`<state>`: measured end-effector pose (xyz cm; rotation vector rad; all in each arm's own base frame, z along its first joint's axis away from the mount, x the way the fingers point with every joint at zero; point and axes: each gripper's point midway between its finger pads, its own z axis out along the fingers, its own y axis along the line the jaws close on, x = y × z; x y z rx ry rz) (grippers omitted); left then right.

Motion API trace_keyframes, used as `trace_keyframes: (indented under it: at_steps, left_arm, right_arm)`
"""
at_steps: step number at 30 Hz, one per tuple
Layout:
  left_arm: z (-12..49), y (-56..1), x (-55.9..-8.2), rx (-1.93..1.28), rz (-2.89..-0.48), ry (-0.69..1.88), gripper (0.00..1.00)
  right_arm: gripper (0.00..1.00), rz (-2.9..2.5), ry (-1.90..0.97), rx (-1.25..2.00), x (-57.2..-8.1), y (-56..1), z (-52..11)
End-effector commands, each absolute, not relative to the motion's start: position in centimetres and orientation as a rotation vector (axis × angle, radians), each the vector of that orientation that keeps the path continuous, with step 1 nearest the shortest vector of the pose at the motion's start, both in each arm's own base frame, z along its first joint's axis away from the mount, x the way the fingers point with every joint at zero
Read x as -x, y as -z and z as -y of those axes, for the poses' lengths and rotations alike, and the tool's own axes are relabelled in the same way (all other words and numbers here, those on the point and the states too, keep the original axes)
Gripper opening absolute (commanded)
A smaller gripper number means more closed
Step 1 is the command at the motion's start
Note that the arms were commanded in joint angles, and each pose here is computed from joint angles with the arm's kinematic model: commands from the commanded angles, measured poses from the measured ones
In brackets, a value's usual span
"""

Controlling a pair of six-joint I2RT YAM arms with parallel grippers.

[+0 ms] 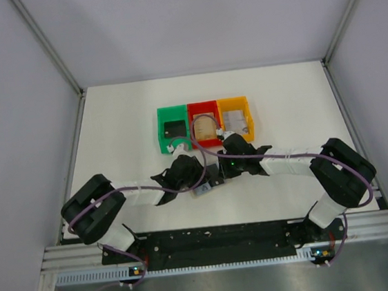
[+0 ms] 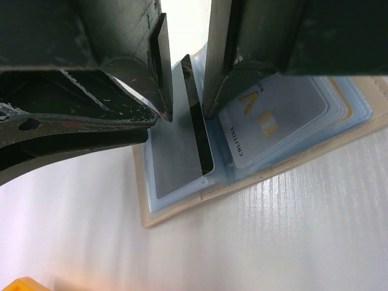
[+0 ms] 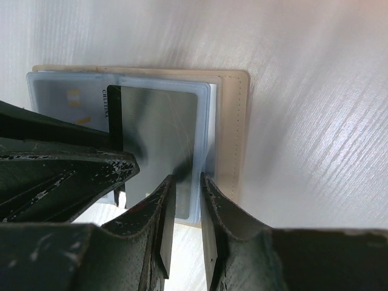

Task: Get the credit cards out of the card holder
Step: Remove the credit card from the card holder.

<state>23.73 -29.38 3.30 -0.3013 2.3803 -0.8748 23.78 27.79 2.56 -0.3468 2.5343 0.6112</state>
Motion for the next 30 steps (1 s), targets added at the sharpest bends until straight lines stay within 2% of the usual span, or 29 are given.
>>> trace_keyframes:
  at_steps: [1, 7, 12, 19, 26, 30]
  left_arm:
    - [29.7, -2.7, -23.5, 0.332, -2.402, 0.911, 0.31]
    - [29.2, -2.5, -23.1, 0.390, -2.376, 0.960, 0.12]
    - [29.1, -2.8, -22.8, 0.400, -2.351, 1.016, 0.01]
    - [28.6, -3.7, -22.8, 0.382, -2.288, 1.065, 0.00]
    - [28.1, -5.6, -22.5, 0.336, -2.183, 1.154, 0.00]
    - [28.0, -6.8, -22.6, 0.316, -2.119, 1.192, 0.00]
  right_arm:
    - [0.23, -2.545, -0.628, 0.337, -23.7, -2.0, -27.9]
    - [0.23, -2.543, -0.630, 0.329, -23.8, -2.1, -27.8]
    - [0.23, -2.545, -0.637, 0.319, -23.8, -2.0, -27.9]
    - [0.24, -2.494, -0.756, 0.258, -24.1, -3.3, -27.9]
    - [0.33, -2.377, -0.967, 0.237, -24.1, -6.3, -28.5]
    - [0.34, -2.337, -1.028, 0.227, -24.1, -7.0, -28.6]
